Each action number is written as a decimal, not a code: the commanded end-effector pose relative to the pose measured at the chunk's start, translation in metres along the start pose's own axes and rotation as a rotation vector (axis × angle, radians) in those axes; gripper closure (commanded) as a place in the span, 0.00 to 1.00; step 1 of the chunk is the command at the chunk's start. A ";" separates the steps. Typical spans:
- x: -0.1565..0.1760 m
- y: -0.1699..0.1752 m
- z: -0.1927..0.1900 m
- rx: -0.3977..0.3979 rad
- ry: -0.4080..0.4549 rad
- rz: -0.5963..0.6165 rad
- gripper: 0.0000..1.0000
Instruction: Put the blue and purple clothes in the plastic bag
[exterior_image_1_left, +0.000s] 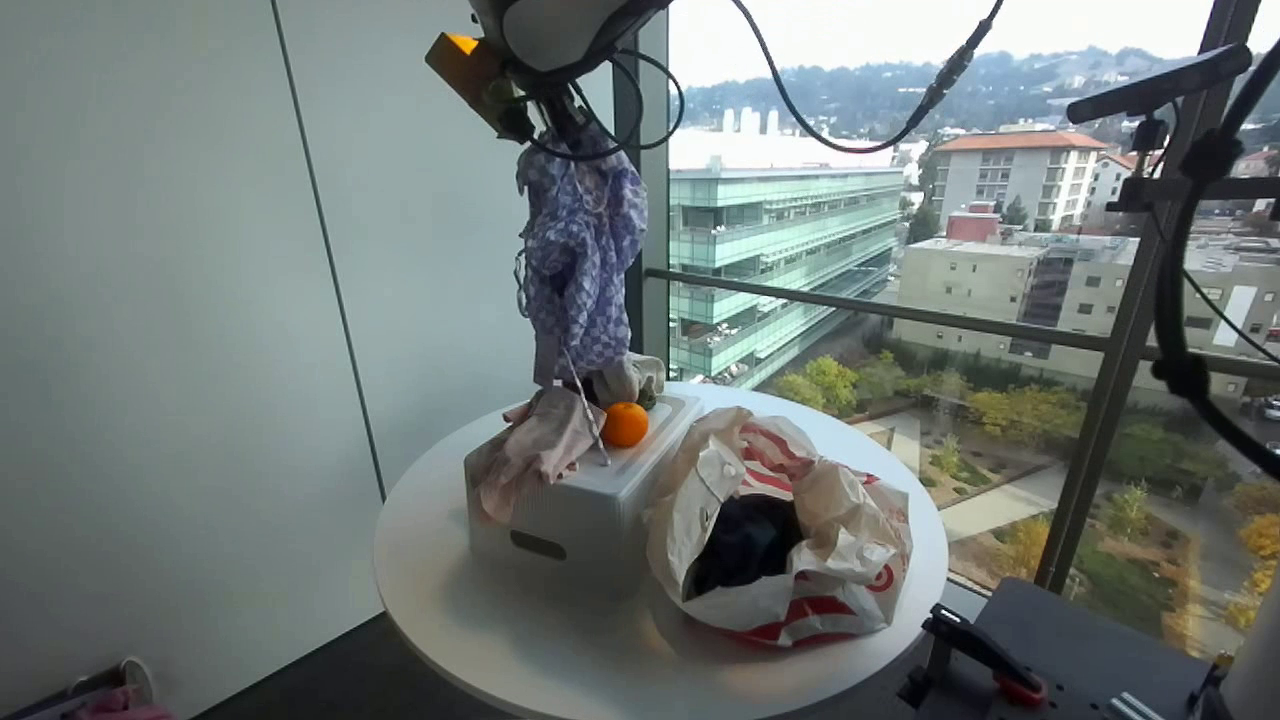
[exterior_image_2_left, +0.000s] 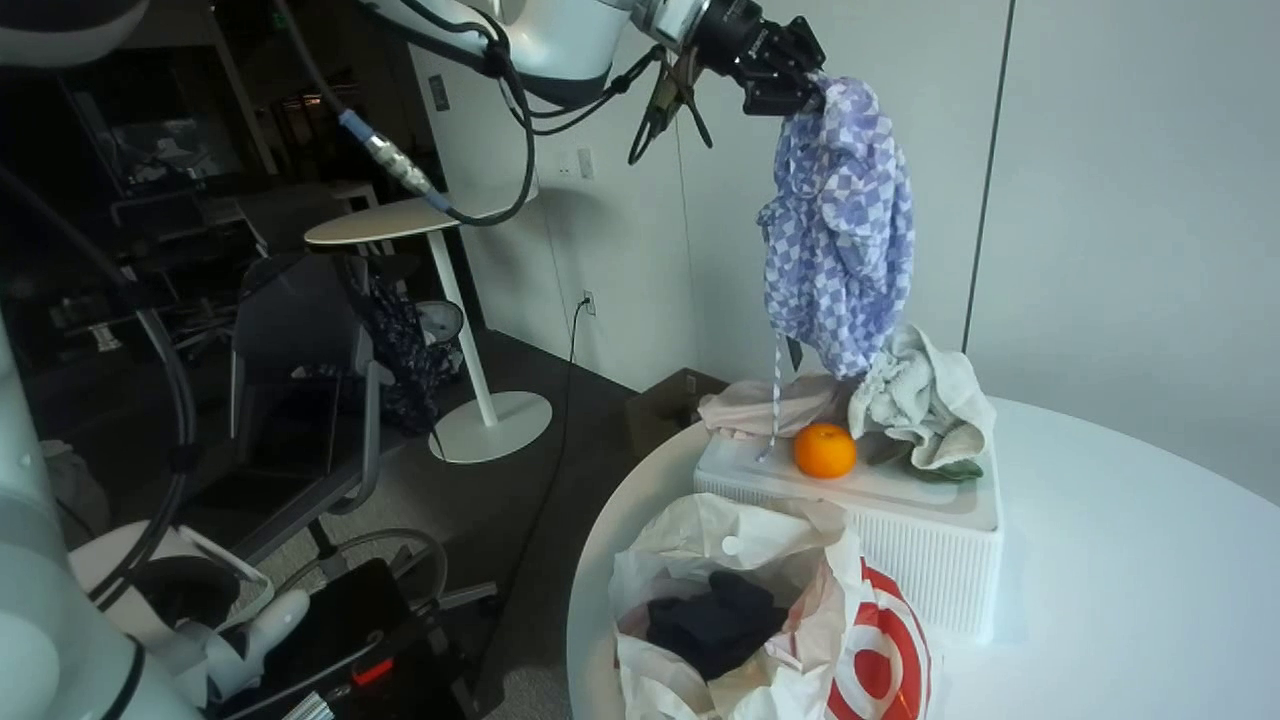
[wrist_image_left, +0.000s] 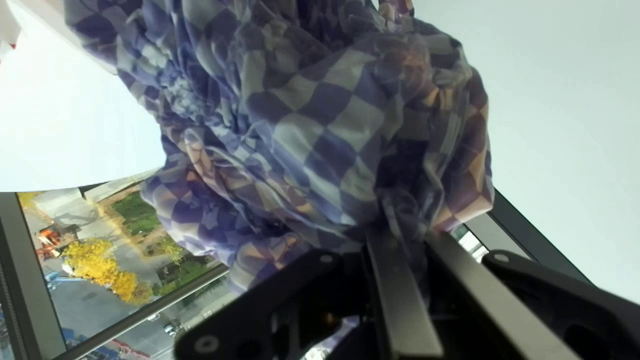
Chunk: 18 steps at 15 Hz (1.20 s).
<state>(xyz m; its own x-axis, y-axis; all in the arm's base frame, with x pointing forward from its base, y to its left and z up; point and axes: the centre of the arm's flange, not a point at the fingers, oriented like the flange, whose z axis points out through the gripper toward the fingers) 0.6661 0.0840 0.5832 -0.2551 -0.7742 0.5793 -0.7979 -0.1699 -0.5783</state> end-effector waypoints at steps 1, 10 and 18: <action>0.040 0.000 -0.029 0.005 0.046 0.068 0.97; 0.115 0.026 -0.085 -0.116 0.161 0.131 0.97; 0.162 0.099 -0.076 -0.355 0.201 0.108 0.97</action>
<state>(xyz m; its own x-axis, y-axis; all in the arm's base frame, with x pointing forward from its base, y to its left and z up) 0.5367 0.0062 0.6770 -0.4630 -0.6231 0.6303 -0.8596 0.1422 -0.4908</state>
